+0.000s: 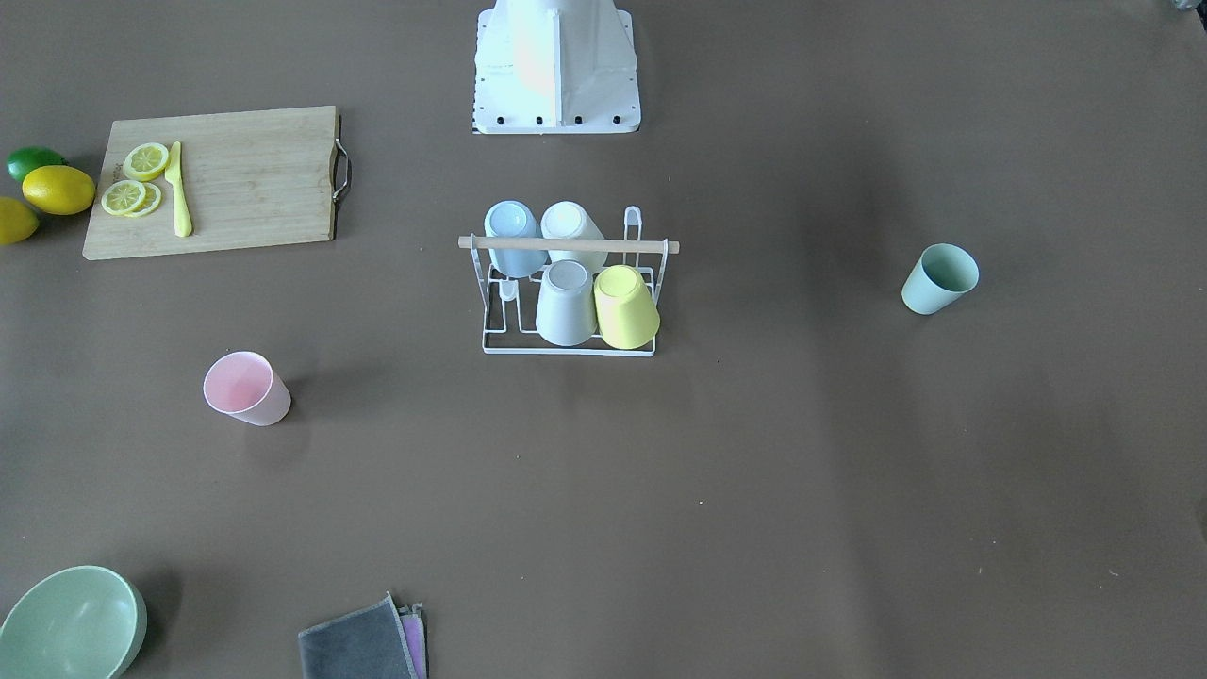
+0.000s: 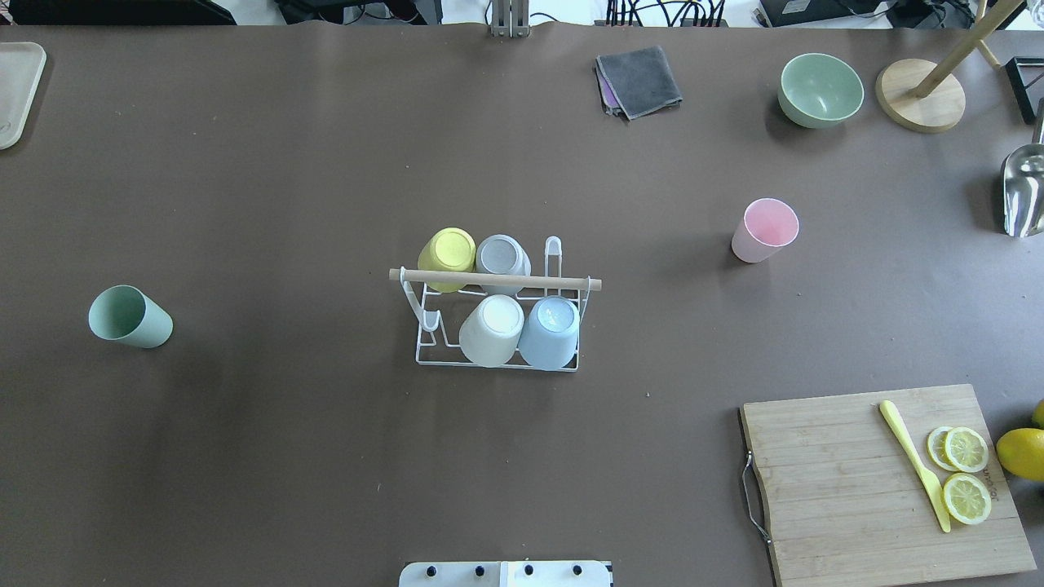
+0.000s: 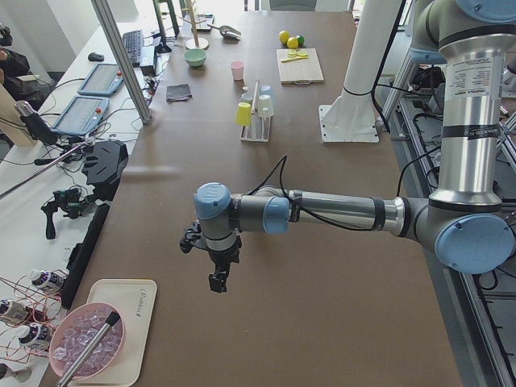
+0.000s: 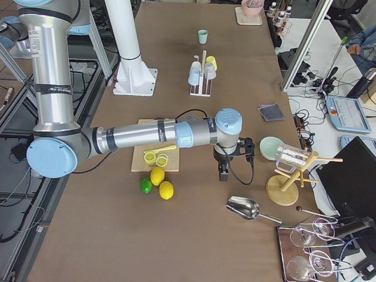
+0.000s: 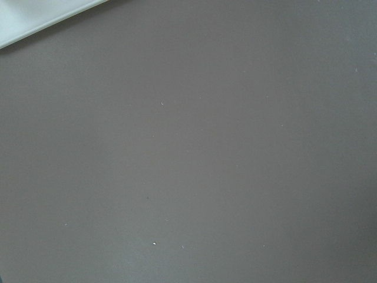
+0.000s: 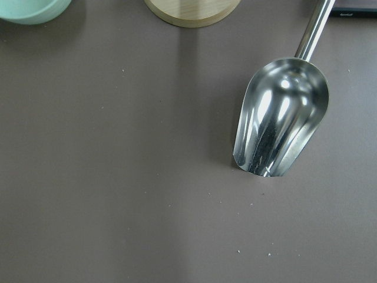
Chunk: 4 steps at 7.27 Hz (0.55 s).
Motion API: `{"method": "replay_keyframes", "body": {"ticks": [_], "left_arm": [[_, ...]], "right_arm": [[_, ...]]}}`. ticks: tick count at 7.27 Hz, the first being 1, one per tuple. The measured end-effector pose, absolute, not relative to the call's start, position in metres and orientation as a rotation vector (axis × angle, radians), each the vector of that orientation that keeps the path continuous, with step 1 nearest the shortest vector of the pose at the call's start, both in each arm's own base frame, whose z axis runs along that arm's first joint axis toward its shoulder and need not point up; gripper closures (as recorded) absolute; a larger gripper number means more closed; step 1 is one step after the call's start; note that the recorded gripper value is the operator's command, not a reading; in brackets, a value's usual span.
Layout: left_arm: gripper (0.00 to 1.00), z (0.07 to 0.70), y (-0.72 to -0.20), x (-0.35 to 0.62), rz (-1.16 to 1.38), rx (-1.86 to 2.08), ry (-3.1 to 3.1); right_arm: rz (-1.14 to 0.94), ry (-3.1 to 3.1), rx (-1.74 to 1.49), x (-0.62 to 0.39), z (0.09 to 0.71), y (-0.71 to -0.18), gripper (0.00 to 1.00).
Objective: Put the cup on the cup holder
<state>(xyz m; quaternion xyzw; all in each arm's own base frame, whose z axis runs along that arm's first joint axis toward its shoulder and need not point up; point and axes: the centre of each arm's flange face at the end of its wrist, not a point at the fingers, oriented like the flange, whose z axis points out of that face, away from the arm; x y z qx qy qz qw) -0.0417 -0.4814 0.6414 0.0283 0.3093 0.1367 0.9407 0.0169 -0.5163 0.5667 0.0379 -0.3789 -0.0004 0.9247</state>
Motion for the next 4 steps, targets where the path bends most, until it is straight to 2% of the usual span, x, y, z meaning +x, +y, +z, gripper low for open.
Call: {"method": "replay_keyframes", "body": {"ticks": [4], "left_arm": [[0.02, 0.64, -0.482, -0.042, 0.28, 0.06, 0.631]], "right_arm": [[-0.078, -0.789, 0.121, -0.011, 0.53, -0.53, 0.0]]}}
